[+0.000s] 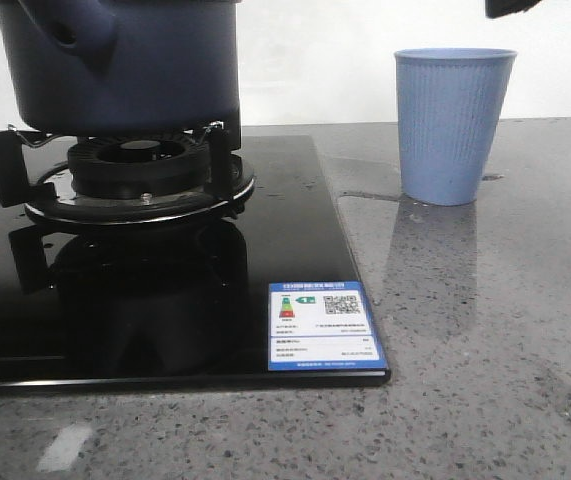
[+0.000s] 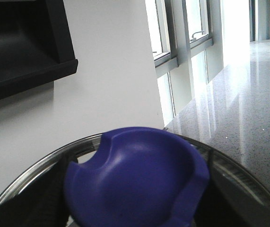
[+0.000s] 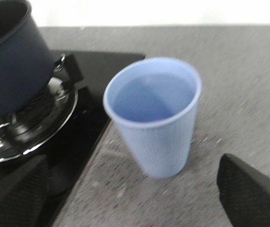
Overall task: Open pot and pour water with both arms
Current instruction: 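Grasp the blue lid knob with left gripper and lift lid off pot, then lower right gripper around the light blue ribbed cup and close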
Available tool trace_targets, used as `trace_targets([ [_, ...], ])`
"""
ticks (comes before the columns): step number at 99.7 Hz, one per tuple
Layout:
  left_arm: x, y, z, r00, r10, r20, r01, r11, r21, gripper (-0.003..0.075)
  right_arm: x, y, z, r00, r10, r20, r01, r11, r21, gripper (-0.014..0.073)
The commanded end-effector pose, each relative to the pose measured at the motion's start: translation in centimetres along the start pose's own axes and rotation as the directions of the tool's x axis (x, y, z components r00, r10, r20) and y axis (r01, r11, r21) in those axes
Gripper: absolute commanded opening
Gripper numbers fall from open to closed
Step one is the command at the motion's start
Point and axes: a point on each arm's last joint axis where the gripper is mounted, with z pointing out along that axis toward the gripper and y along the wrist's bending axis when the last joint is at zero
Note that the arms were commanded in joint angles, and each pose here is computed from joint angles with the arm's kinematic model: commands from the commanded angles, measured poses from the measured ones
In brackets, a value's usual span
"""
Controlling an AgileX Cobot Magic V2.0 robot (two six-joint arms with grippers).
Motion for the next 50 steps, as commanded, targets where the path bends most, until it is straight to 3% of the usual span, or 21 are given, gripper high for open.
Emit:
trace_targets([
  [1, -3.5, -0.7, -0.7, 0.991, -0.004, 0.135, 0.004, 1.0, 0.006, 0.0231, -2.2, -0.7, -0.5, 0.985, -0.098, 0.143, 0.083, 0.99, 0.111, 0.0652],
  [11, -3.5, -0.8, -0.7, 0.99, -0.022, 0.138, 0.02, 1.0, 0.018, 0.0231, -2.4, -1.0, -0.5, 0.966, -0.176, 0.191, 0.14, 0.972, 0.187, 0.0652],
  [50, -3.5, -0.8, -0.7, 0.99, -0.029, 0.138, 0.027, 0.999, 0.019, 0.0231, 0.4, 1.9, 2.2, 0.948, -0.244, 0.203, 0.211, 0.963, 0.169, 0.0559],
])
